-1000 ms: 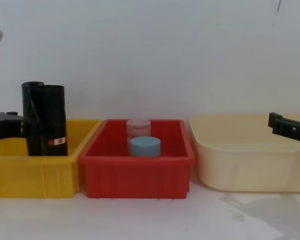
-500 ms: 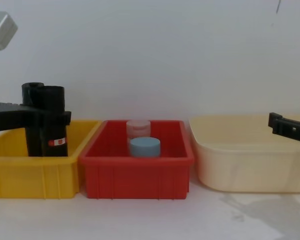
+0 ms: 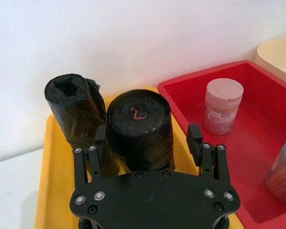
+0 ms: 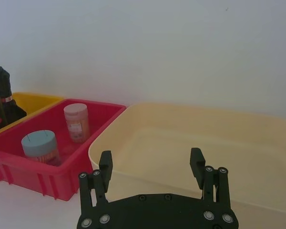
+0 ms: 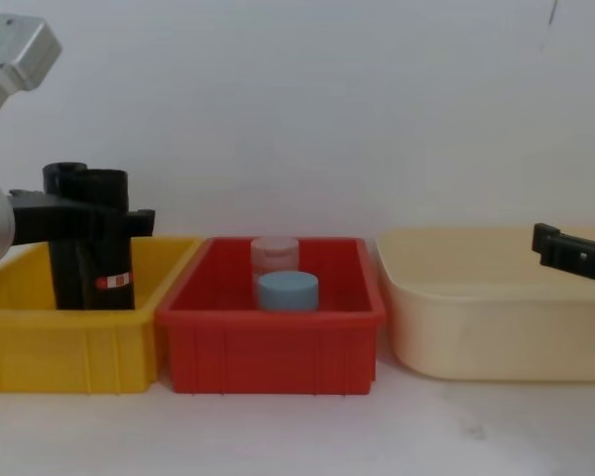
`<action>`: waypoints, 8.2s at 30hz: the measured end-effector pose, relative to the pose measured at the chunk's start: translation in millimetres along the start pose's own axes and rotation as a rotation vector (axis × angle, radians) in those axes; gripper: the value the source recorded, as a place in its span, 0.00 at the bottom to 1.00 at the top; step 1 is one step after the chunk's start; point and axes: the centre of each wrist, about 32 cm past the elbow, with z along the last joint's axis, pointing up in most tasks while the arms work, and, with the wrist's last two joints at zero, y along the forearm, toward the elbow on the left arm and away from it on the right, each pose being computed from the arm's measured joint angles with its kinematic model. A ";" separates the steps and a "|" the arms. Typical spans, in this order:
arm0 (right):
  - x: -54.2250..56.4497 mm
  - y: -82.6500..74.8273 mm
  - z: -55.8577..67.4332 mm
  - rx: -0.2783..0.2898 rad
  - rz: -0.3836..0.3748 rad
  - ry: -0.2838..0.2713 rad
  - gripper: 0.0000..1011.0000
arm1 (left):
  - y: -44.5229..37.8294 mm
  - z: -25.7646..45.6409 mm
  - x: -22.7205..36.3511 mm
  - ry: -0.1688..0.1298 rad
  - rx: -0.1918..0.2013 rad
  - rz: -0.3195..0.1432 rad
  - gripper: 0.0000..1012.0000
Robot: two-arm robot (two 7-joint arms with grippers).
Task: Pick up the garbage bag with the one hand and transfer it to the other hand.
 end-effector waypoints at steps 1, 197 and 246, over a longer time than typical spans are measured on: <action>0.0 0.0 0.0 0.000 0.000 0.000 0.99 | -1.2 0.5 -0.1 -0.002 0.000 0.000 0.97; -11.1 119.7 46.9 -0.164 0.323 0.194 0.99 | -51.3 112.8 -74.2 -0.014 -0.104 -0.463 0.49; -46.2 155.4 53.0 -0.130 0.374 0.117 0.99 | -51.3 112.8 -74.2 -0.014 -0.104 -0.462 0.49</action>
